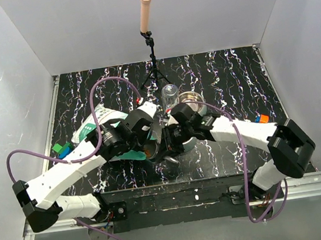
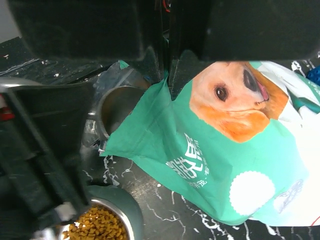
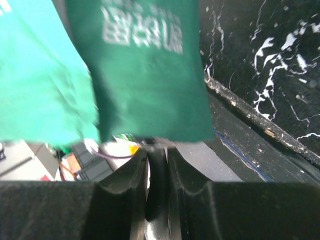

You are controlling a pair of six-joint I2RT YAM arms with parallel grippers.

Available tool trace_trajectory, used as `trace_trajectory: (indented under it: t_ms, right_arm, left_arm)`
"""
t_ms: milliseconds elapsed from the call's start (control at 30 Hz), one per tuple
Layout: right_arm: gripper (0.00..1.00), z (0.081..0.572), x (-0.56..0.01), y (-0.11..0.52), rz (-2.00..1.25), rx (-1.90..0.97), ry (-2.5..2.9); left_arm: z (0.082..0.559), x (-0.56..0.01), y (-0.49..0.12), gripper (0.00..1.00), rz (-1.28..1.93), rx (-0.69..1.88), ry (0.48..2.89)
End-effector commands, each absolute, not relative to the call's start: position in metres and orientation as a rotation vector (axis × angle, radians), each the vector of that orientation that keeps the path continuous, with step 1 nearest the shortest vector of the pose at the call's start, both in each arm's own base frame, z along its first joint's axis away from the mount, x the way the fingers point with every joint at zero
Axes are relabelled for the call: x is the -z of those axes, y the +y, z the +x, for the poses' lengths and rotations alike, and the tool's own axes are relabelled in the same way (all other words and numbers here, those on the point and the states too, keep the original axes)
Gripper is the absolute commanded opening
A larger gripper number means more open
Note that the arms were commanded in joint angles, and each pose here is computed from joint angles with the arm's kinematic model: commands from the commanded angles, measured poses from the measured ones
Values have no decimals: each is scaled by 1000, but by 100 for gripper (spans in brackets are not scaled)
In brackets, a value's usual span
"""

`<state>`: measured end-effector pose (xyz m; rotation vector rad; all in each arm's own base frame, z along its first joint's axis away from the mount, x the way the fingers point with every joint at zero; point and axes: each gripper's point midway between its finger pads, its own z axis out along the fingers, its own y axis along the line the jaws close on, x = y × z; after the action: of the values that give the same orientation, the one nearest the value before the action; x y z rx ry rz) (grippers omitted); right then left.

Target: Serve the pet food

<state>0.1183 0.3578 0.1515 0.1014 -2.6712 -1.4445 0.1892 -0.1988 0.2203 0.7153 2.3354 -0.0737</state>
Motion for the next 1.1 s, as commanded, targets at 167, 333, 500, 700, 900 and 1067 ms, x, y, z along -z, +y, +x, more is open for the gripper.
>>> trace_trajectory:
  t_ms: [167, 333, 500, 700, 900, 1067]
  right_arm:
    - [1, 184, -123, 404, -118, 1126, -2934]
    - [1, 213, -111, 477, 123, 1317, -2878]
    - [1, 217, -160, 515, 403, 1751, -2764]
    - [1, 189, -195, 492, 478, 1971, -2617]
    - [1, 161, -215, 468, 487, 2152, -2416]
    - [1, 152, -213, 428, 391, 2189, -2381]
  left_arm:
    - [185, -258, -276, 0, 688, 493, 2265]
    - [181, -246, -278, 0, 684, 502, 2311]
    - [179, -238, -270, 0, 651, 473, 2342]
    - [183, -248, -246, 0, 584, 389, 2319]
    - [187, -264, -231, 0, 465, 377, 2277]
    - [192, -279, -218, 0, 412, 338, 2233]
